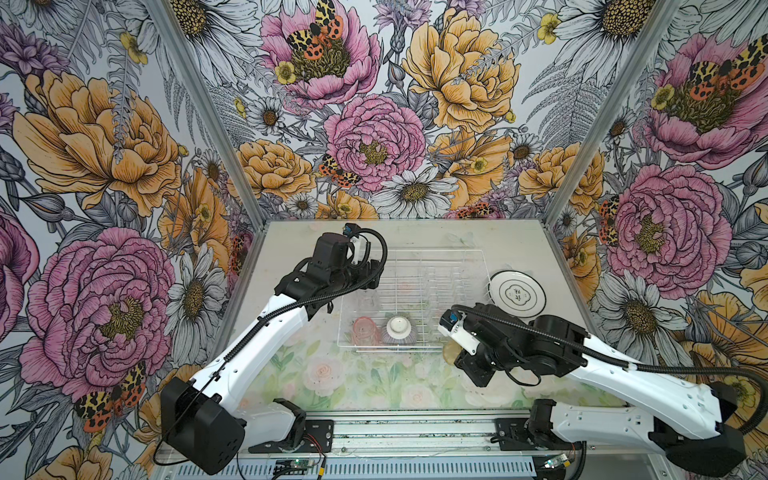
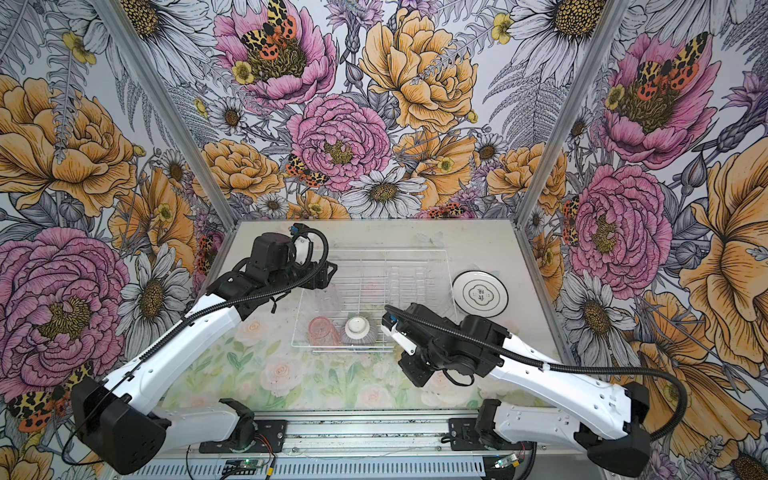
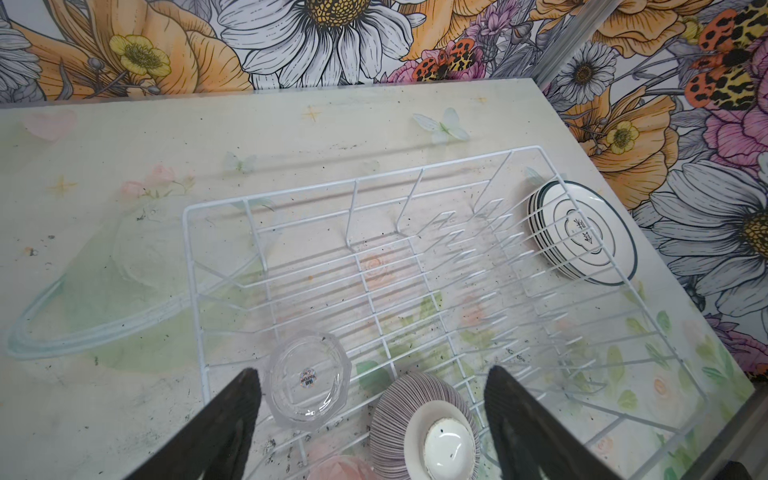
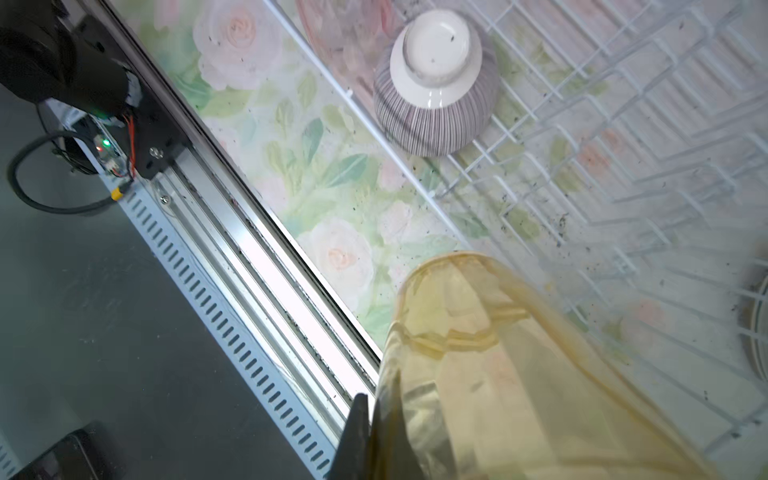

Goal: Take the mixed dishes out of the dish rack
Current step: 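Carry the yellow glass down toward the table edge nearest the robot with the right gripper, then set down the yellow glass with the right gripper while the left gripper lowers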

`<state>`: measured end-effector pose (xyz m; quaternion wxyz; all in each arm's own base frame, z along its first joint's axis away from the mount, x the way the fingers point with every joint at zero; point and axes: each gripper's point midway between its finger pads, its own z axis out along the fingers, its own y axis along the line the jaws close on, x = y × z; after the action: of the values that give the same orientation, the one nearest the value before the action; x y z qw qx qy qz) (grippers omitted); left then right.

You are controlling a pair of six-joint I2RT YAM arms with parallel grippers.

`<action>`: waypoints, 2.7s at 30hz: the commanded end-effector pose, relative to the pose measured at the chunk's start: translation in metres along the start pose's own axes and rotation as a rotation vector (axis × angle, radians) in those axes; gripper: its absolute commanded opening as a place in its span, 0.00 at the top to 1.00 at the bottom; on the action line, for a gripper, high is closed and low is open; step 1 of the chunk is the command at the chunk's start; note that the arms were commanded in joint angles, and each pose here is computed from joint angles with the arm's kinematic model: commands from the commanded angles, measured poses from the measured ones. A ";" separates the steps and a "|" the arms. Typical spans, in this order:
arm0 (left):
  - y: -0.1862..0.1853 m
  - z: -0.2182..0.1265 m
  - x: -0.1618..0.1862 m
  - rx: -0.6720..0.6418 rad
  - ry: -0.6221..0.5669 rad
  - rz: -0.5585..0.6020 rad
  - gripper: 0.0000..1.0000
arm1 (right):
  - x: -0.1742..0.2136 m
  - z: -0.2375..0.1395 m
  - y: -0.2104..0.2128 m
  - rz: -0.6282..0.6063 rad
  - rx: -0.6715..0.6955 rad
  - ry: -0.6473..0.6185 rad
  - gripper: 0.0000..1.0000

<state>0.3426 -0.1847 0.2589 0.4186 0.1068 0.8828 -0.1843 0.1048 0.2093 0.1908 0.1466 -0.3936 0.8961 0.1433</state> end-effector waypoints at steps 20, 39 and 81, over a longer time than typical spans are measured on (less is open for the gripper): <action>0.026 0.010 0.020 -0.049 0.057 -0.016 0.09 | 0.046 0.083 -0.002 0.051 0.063 0.355 1.00; 0.034 0.015 0.027 -0.039 0.084 -0.027 0.09 | 0.039 0.110 -0.006 0.070 0.017 0.409 1.00; 0.034 0.032 0.071 -0.160 0.305 0.101 0.01 | -0.065 -0.010 0.006 0.000 -0.025 -0.165 0.41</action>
<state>0.3285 -0.1711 0.1740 0.2957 0.1331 0.9387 -0.1171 0.1304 0.2525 0.2118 0.1794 -0.3845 0.8856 0.1890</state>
